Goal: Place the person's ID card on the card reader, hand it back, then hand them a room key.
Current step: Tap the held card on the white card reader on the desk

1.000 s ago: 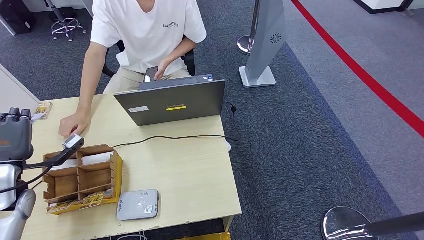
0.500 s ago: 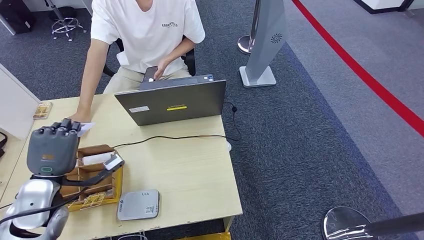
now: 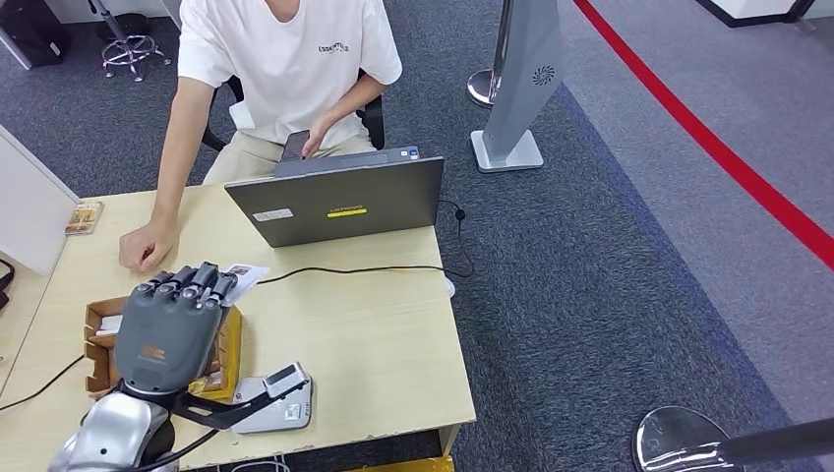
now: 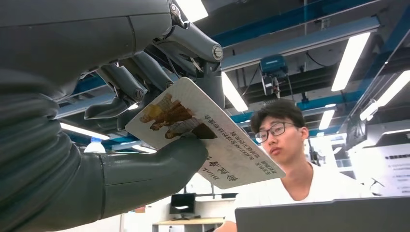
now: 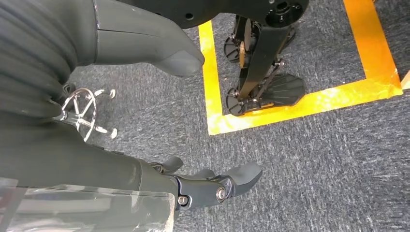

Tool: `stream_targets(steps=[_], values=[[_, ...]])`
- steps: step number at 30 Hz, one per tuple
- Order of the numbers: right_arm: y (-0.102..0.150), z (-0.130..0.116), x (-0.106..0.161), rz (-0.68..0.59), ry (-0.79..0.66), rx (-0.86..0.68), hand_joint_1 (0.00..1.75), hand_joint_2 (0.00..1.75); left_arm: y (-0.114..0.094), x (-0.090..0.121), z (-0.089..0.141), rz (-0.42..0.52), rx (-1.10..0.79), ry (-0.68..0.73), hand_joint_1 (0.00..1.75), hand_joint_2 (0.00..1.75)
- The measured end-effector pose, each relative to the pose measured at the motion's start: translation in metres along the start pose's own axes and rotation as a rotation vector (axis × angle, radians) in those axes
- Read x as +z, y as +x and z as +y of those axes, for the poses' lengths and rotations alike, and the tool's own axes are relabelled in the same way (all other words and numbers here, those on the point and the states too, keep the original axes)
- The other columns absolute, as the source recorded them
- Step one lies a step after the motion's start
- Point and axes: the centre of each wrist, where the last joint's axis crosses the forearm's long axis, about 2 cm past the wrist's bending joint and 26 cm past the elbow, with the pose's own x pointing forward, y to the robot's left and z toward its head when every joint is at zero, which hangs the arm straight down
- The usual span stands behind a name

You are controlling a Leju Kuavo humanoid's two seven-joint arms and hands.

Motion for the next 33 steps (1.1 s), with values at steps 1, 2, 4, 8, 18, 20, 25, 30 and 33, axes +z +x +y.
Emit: stream_targets(steps=[1,2,4,8,18,20,25,30,33], values=[[0.000,0.000,0.000,-0.001,0.000,-0.004,0.00,1.75,0.003,0.002,0.001,-0.003,0.011,-0.005,1.75,1.75],[0.000,0.000,0.000,-0.002,0.001,-0.009,0.00,1.75,0.006,0.005,0.001,-0.004,0.024,-0.013,1.75,1.75],[-0.001,0.001,0.001,-0.003,0.004,-0.019,0.00,1.75,0.014,0.013,0.001,-0.004,0.048,-0.034,1.75,1.75],[-0.002,0.002,0.001,-0.005,0.000,-0.027,0.00,1.75,0.024,0.026,0.000,-0.009,0.076,-0.064,1.75,1.75],[-0.003,0.002,0.002,-0.005,-0.002,-0.038,0.00,1.75,0.032,0.034,0.000,-0.009,0.105,-0.083,1.75,1.75],[-0.003,0.002,0.003,-0.002,0.004,-0.039,0.00,1.75,0.036,0.041,-0.001,0.001,0.122,-0.097,1.75,1.75],[-0.002,0.003,0.004,0.000,0.003,-0.044,0.00,1.75,0.046,0.065,-0.006,0.025,0.164,-0.152,1.75,1.75],[-0.001,0.002,0.005,-0.005,-0.002,-0.045,0.00,1.75,0.053,0.077,-0.011,0.042,0.187,-0.200,1.75,1.75],[-0.001,0.002,0.005,-0.004,-0.004,-0.045,0.00,1.75,0.055,0.081,-0.015,0.064,0.190,-0.229,1.75,1.75]])
